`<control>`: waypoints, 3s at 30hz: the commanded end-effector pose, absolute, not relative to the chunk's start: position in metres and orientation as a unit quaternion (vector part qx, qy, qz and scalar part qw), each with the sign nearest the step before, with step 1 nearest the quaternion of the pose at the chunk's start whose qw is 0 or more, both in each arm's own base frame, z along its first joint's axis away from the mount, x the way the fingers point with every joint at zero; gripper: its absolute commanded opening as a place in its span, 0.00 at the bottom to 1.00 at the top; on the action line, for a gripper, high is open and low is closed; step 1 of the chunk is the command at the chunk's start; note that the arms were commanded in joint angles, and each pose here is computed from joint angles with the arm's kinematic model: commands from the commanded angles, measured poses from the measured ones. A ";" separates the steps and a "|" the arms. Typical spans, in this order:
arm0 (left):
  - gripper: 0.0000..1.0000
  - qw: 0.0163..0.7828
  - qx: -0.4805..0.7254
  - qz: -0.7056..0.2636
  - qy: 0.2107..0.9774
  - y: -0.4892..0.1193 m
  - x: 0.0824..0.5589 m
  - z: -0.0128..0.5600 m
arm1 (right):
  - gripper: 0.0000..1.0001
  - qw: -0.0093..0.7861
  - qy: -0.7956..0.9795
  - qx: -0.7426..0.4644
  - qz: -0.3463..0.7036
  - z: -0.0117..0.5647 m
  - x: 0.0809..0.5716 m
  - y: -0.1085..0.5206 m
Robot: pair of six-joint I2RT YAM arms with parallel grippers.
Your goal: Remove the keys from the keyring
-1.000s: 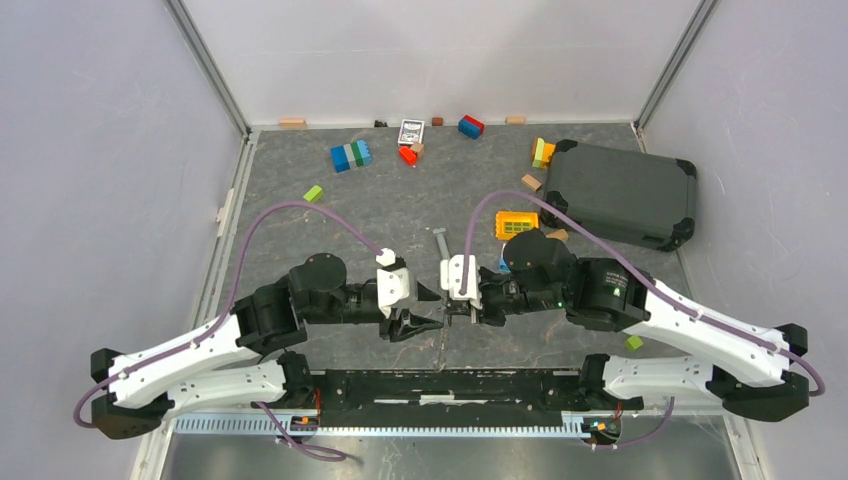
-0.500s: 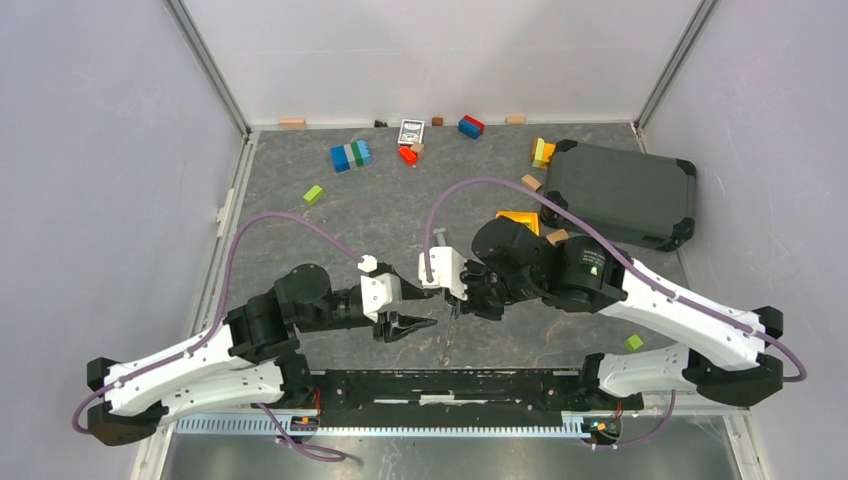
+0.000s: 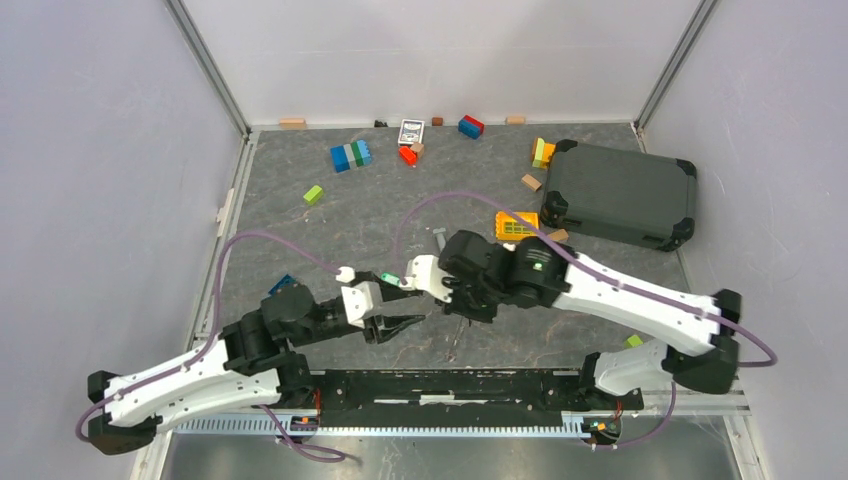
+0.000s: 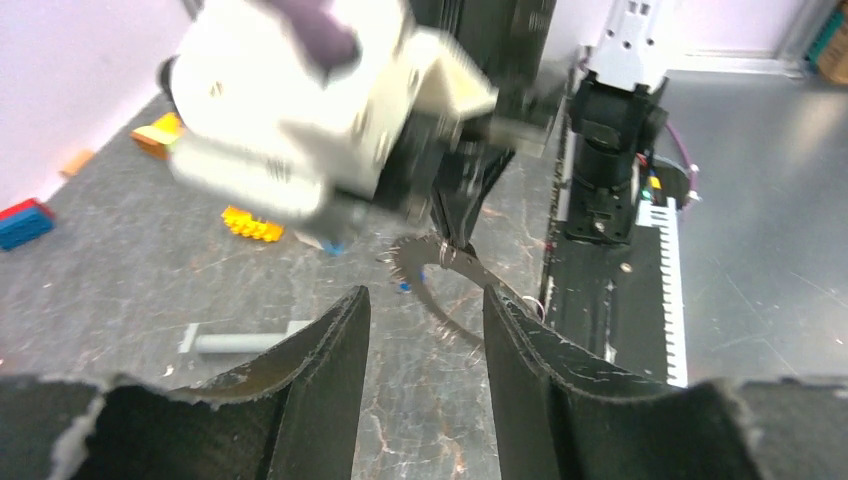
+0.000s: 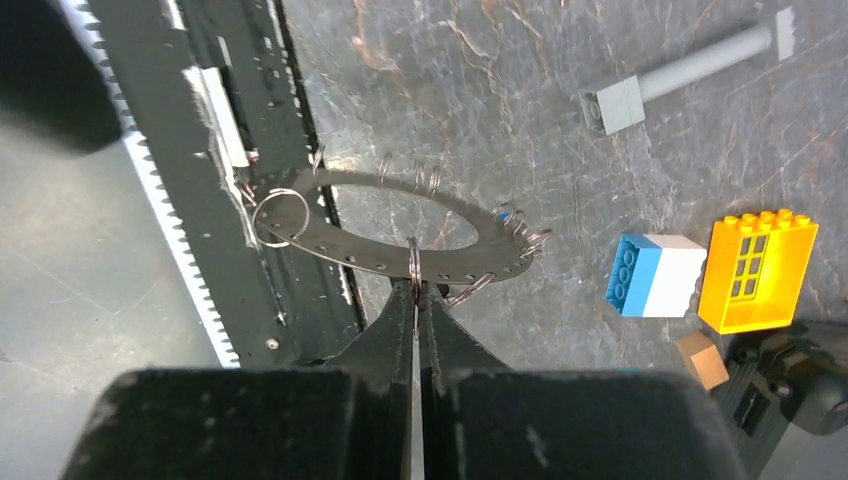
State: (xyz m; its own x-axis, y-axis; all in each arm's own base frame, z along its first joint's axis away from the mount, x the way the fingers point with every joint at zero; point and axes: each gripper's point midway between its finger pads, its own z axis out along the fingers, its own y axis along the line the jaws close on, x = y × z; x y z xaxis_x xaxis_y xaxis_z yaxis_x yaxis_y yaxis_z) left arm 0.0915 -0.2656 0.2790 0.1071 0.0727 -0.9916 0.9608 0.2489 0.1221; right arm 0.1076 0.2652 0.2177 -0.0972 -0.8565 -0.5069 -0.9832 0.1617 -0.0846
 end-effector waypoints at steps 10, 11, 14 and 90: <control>0.52 0.652 0.355 -0.381 0.552 -0.217 0.108 0.287 | 0.00 0.138 0.787 -0.597 0.074 0.143 0.101 0.241; 0.52 0.651 0.355 -0.382 0.552 -0.219 0.108 0.286 | 0.00 0.155 0.788 -0.590 0.084 0.152 0.105 0.249; 0.52 0.637 0.374 -0.384 0.553 -0.229 0.106 0.280 | 0.00 0.189 0.783 -0.583 0.103 0.173 0.112 0.265; 0.02 0.565 0.462 -0.484 0.482 -0.299 0.071 0.261 | 0.04 0.265 0.647 -0.667 0.255 0.253 0.089 0.315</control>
